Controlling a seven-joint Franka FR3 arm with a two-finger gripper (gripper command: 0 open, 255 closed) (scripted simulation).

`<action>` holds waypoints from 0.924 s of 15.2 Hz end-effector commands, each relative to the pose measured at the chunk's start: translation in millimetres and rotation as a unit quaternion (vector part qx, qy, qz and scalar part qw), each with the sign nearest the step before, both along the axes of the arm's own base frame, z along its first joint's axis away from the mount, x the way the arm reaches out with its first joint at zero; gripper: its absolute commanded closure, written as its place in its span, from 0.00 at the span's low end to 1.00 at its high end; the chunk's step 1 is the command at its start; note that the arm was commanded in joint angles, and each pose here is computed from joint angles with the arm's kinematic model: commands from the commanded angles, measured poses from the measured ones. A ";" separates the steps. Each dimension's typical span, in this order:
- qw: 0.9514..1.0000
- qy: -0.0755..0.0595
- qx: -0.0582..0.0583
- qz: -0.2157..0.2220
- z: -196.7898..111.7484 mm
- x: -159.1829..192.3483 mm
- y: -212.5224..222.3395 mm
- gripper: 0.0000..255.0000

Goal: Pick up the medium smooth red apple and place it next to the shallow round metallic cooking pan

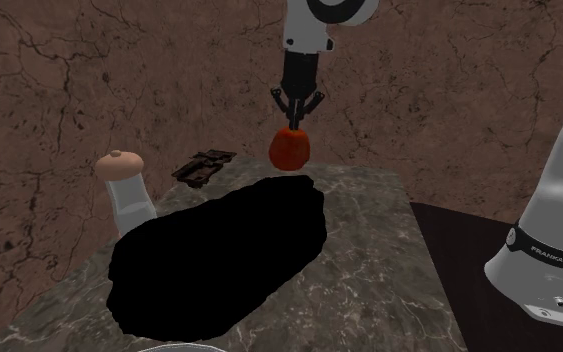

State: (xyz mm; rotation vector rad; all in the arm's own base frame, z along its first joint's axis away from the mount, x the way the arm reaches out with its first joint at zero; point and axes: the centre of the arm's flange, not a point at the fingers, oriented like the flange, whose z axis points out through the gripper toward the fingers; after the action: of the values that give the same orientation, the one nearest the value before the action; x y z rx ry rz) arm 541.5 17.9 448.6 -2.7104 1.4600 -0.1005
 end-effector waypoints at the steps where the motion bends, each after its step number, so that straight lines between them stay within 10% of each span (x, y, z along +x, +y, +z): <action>1: 1.000 0.000 0.000 0.000 10.7 0.6 -0.5 1.00; 14: 1.000 0.000 0.000 0.000 79.3 0.6 -0.5 1.00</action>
State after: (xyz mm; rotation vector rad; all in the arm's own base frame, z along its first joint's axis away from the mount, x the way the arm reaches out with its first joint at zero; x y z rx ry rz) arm 541.6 18.0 521.9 -2.7104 1.4598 -0.1006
